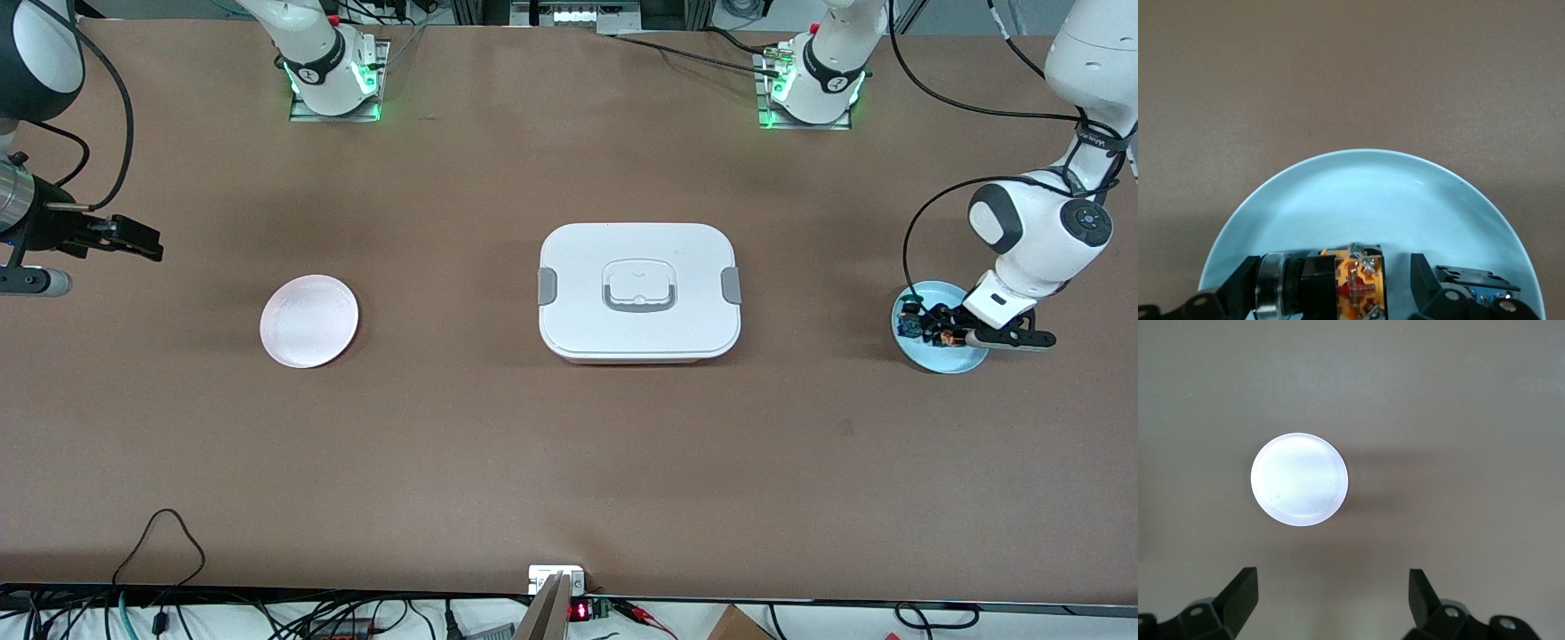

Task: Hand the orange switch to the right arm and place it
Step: 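Lift the orange switch off the blue plate with the left gripper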

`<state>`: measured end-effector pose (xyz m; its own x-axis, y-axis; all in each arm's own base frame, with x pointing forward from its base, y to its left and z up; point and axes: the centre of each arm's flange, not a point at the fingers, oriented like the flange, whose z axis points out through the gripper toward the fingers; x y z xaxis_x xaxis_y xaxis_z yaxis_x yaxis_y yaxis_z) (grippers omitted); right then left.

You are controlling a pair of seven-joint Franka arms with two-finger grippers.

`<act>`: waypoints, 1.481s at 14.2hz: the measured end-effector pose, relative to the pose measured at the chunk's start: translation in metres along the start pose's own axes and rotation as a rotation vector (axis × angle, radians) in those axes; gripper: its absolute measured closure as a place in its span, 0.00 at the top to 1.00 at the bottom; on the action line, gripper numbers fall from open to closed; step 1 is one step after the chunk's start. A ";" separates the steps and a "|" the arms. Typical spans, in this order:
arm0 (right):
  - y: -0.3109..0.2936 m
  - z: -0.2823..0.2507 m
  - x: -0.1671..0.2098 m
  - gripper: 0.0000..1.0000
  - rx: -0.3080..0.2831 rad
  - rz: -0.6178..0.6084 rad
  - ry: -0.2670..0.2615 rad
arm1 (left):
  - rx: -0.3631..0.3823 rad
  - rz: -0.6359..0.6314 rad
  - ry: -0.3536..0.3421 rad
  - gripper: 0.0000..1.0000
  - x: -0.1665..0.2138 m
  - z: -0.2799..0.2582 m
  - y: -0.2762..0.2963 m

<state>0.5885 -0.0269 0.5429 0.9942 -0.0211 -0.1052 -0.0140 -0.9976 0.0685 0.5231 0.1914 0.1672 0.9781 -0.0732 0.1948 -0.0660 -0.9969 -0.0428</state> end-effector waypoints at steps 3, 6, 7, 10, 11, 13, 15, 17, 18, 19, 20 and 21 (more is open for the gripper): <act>-0.001 0.006 0.003 1.00 0.000 -0.001 -0.010 | 0.004 0.001 0.009 0.72 0.003 -0.002 -0.001; -0.001 0.008 0.004 1.00 0.001 -0.002 -0.014 | 0.012 0.015 0.025 0.72 0.010 -0.006 -0.005; -0.001 0.008 0.004 1.00 0.001 -0.002 -0.014 | 0.016 0.029 0.033 0.72 0.013 -0.009 -0.007; -0.001 0.008 0.004 1.00 0.001 -0.003 -0.015 | 0.040 0.078 0.070 0.72 0.025 -0.026 -0.013; -0.002 0.008 0.004 1.00 0.001 -0.004 -0.015 | 0.051 0.098 0.085 0.72 0.029 -0.035 -0.015; -0.004 0.008 0.003 1.00 0.001 -0.007 -0.017 | 0.074 0.135 0.113 0.72 0.038 -0.058 -0.017; -0.004 0.008 0.003 1.00 0.001 -0.007 -0.018 | 0.081 0.160 0.112 0.72 0.050 -0.084 -0.016; -0.004 0.008 0.003 1.00 0.001 -0.007 -0.019 | 0.058 0.189 0.055 0.72 0.072 -0.118 -0.009; -0.004 0.008 0.003 1.00 0.001 -0.007 -0.019 | 0.036 0.205 0.006 0.72 0.087 -0.138 -0.004; -0.004 0.008 0.003 1.00 0.001 -0.007 -0.019 | 0.011 0.223 -0.044 0.72 0.104 -0.162 0.003; -0.004 0.008 0.003 1.00 0.001 -0.007 -0.019 | -0.017 0.245 -0.097 0.72 0.121 -0.187 0.014; -0.004 0.008 0.003 1.00 0.001 -0.008 -0.019 | -0.048 0.274 -0.150 0.72 0.136 -0.212 0.030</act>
<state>0.5909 -0.0235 0.5342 0.9921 -0.0149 -0.1246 -0.0066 -0.9977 0.0669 0.6129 0.1458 0.3998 0.9405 -0.3380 0.0359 -0.3372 -0.9411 -0.0268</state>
